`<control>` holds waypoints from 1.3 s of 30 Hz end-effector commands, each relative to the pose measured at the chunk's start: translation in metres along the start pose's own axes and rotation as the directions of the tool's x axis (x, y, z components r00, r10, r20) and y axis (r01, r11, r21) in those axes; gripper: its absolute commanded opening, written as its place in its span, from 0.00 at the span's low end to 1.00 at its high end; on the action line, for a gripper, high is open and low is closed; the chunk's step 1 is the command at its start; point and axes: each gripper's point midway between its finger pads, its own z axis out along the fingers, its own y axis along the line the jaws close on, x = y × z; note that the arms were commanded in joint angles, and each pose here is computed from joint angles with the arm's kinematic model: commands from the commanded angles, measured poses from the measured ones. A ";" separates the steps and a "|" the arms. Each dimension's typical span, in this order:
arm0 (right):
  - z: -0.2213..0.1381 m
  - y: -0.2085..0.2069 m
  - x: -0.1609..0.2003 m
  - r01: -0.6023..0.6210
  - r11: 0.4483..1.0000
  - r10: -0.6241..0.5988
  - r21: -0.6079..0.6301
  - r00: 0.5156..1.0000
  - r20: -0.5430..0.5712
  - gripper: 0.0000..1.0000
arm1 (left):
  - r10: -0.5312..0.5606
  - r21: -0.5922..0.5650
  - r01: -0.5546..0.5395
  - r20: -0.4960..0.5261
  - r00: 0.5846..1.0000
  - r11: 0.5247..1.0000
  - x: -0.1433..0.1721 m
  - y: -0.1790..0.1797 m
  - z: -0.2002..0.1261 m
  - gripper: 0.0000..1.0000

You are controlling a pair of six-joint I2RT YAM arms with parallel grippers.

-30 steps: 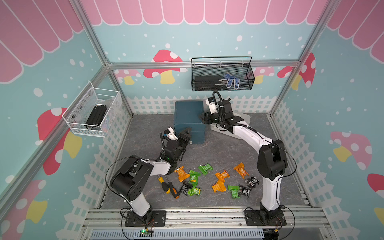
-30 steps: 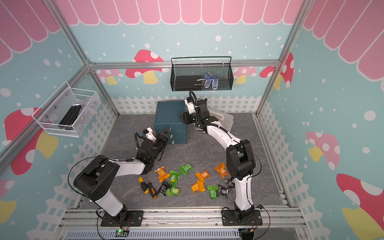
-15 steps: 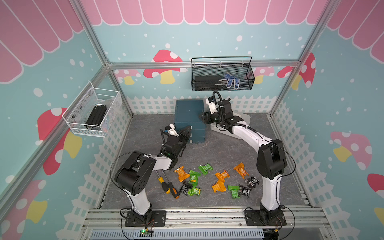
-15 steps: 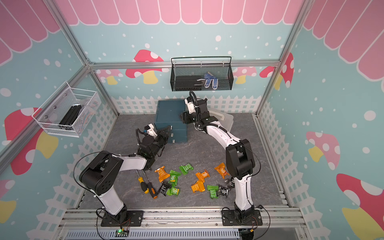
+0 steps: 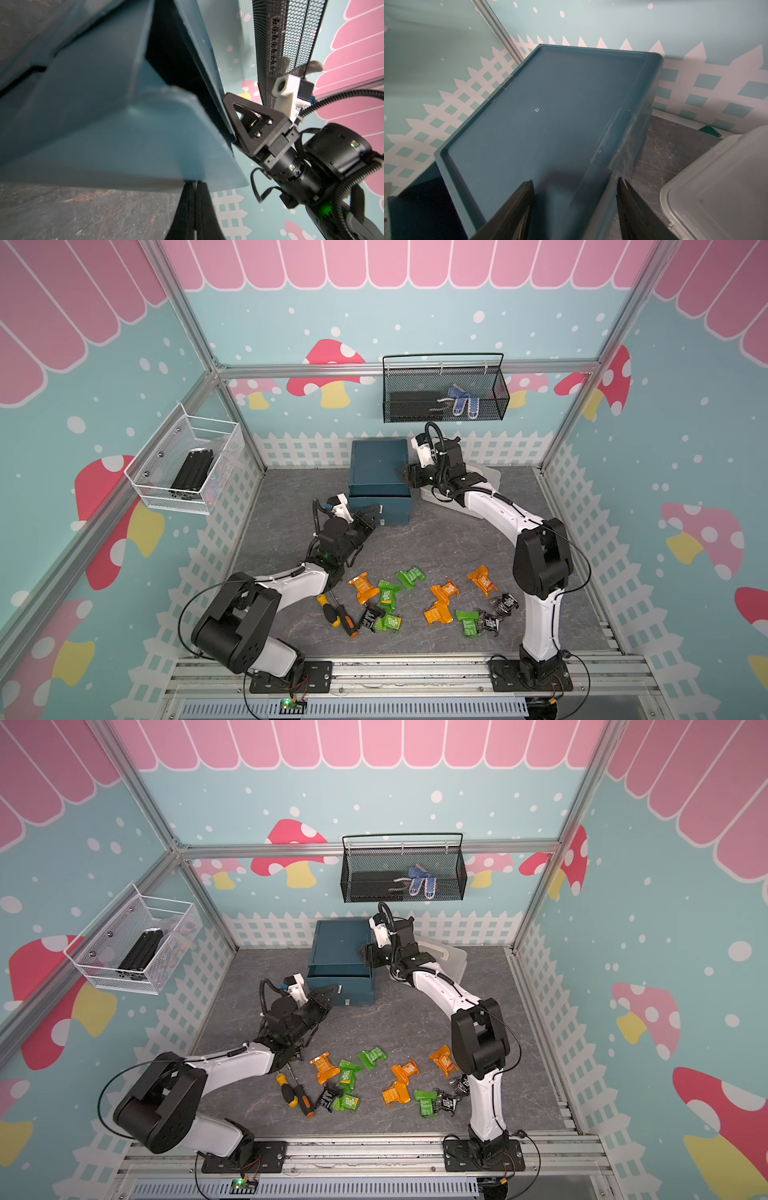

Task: Place the cookies into the drawer by color
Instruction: Open the drawer in the storage box.

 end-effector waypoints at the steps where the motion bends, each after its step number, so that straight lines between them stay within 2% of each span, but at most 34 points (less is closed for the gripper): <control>1: 0.003 -0.004 0.017 -0.022 0.999 0.024 0.028 0.997 -0.067 0.65 | 0.030 -0.029 -0.032 -0.064 0.998 0.999 0.019 0.008 -0.017 0.00; 9: 0.003 -0.004 0.016 -0.028 0.999 0.031 0.035 0.997 -0.074 0.65 | 0.066 -0.036 -0.071 -0.106 0.992 0.997 0.030 0.001 -0.047 0.00; 12: 0.004 -0.002 0.017 -0.030 0.999 0.032 0.021 0.997 -0.077 0.65 | 0.104 -0.078 -0.113 -0.108 0.989 0.991 0.034 0.007 -0.047 0.00; 15: 0.006 -0.002 0.018 -0.030 0.999 0.032 0.018 0.996 -0.078 0.65 | 0.085 -0.049 -0.092 -0.122 0.989 0.995 0.040 0.007 -0.046 0.00; 22: 0.004 -0.002 0.019 -0.024 1.000 0.026 0.015 0.996 -0.081 0.65 | 0.096 -0.053 -0.105 -0.140 0.985 0.993 0.044 -0.001 -0.059 0.00; 26: 0.005 -0.002 0.019 -0.025 1.000 0.026 0.013 0.996 -0.082 0.65 | 0.111 -0.080 -0.122 -0.127 0.986 0.989 0.042 0.007 -0.063 0.00; 28: 0.007 -0.001 0.020 -0.030 1.000 0.030 0.007 0.996 -0.086 0.65 | 0.120 -0.115 -0.134 -0.124 0.985 0.984 0.041 0.016 -0.061 0.06; 33: 0.006 -0.001 0.024 -0.032 0.999 0.032 0.008 0.995 -0.095 0.65 | 0.110 -0.100 -0.125 -0.150 0.983 0.987 0.046 0.021 -0.052 0.22; 39: 0.004 0.002 0.023 -0.035 0.999 0.034 0.000 0.995 -0.093 0.65 | 0.131 -0.098 -0.143 -0.120 0.984 0.985 0.038 0.017 -0.056 0.40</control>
